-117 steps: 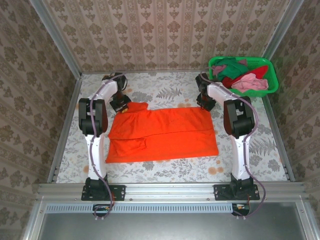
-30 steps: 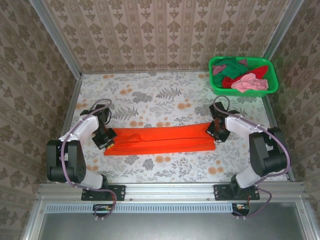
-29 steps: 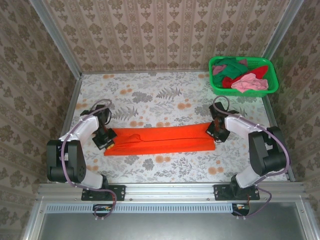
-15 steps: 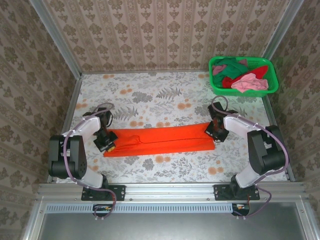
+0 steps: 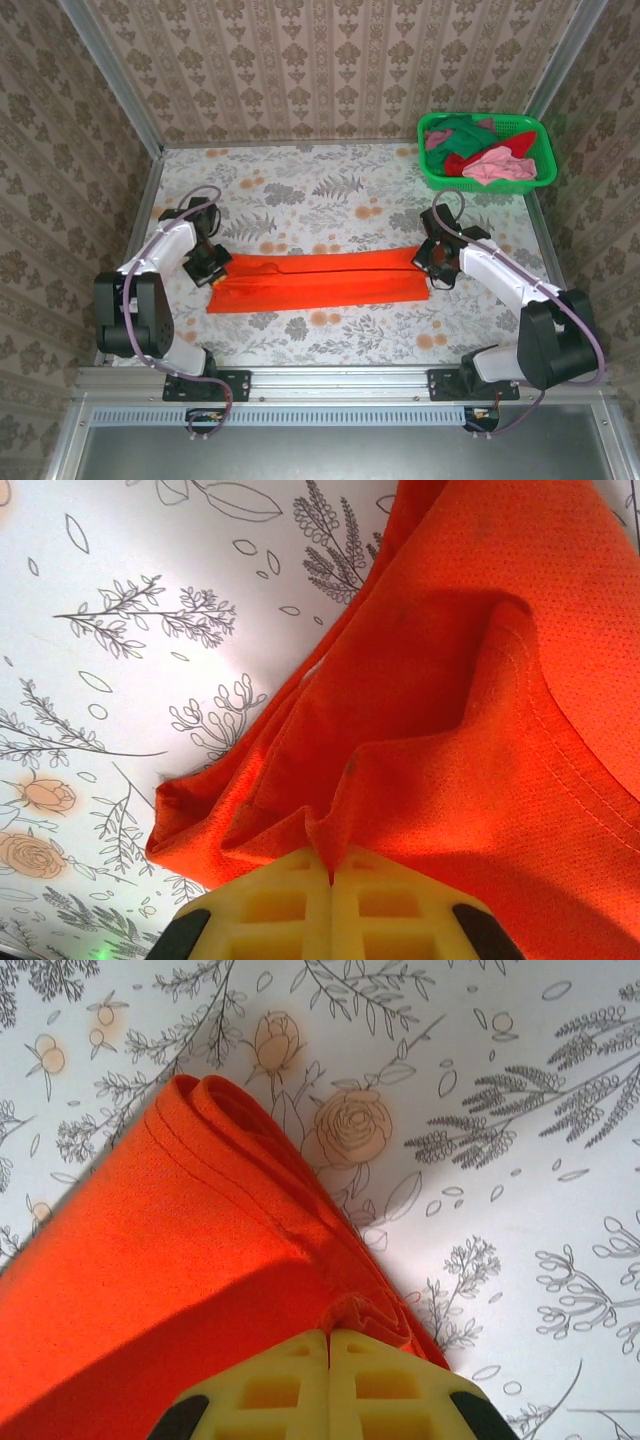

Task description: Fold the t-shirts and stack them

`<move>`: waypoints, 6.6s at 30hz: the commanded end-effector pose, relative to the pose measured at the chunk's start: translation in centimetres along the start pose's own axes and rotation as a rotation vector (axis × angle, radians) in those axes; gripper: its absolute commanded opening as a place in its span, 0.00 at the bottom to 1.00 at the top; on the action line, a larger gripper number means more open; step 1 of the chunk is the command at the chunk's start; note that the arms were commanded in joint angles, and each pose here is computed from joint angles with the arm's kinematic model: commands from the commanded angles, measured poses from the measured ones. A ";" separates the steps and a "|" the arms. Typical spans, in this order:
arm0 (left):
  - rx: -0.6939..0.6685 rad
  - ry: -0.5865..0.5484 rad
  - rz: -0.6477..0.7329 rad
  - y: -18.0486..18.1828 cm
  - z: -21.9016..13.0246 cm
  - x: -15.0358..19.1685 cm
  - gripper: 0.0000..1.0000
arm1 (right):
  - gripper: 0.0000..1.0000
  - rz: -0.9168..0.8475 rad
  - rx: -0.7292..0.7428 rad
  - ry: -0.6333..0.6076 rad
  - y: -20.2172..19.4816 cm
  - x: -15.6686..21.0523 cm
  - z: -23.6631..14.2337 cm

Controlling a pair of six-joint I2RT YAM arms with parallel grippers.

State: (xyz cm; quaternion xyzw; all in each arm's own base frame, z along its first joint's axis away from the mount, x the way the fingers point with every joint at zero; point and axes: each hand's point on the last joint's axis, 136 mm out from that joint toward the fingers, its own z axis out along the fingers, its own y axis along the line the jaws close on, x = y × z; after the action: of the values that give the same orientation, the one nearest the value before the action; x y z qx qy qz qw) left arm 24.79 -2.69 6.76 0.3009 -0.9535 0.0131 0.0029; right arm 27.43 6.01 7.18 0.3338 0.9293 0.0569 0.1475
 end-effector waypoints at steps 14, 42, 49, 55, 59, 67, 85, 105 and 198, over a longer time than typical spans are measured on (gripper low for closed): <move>-0.069 0.061 -0.003 2.3 2.3 1.6 0.00 | 0.01 -0.012 0.063 0.082 -1.8 2.3 1.8; 0.067 0.065 0.010 -4.8 2.7 0.7 0.19 | 0.46 -0.283 -0.074 0.168 7.2 0.9 5.7; 0.037 0.058 0.058 -8.6 5.7 -3.5 0.16 | 0.45 -0.290 -0.024 0.259 4.2 3.9 7.1; 0.052 0.005 0.130 -14.4 6.4 -9.1 0.21 | 0.45 -0.356 -0.005 0.315 2.5 7.0 6.9; 0.075 -0.010 0.162 -18.2 7.0 -11.9 0.20 | 0.45 -0.419 -0.036 0.344 2.6 9.4 6.4; 0.133 -0.040 0.188 -23.6 6.3 -14.6 0.27 | 0.47 -0.571 -0.138 0.323 5.6 10.9 3.2; 0.276 -0.373 0.216 -17.7 -11.0 -11.1 1.00 | 0.64 -1.034 -0.569 0.052 29.2 3.6 3.3; 0.285 -0.459 0.083 -4.5 -10.4 -1.5 1.00 | 0.23 -0.718 -0.779 0.260 40.1 4.2 11.5; 0.545 -0.658 0.644 -15.6 -12.9 -3.2 1.00 | 0.59 -0.668 -0.411 0.038 17.7 2.2 2.7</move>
State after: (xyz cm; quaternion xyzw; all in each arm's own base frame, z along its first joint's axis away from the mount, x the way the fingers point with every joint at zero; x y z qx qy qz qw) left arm 35.76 -13.31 18.42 0.0078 -0.9245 0.1728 -0.3397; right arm 40.53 19.88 8.92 -0.0186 0.9554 0.1656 0.2436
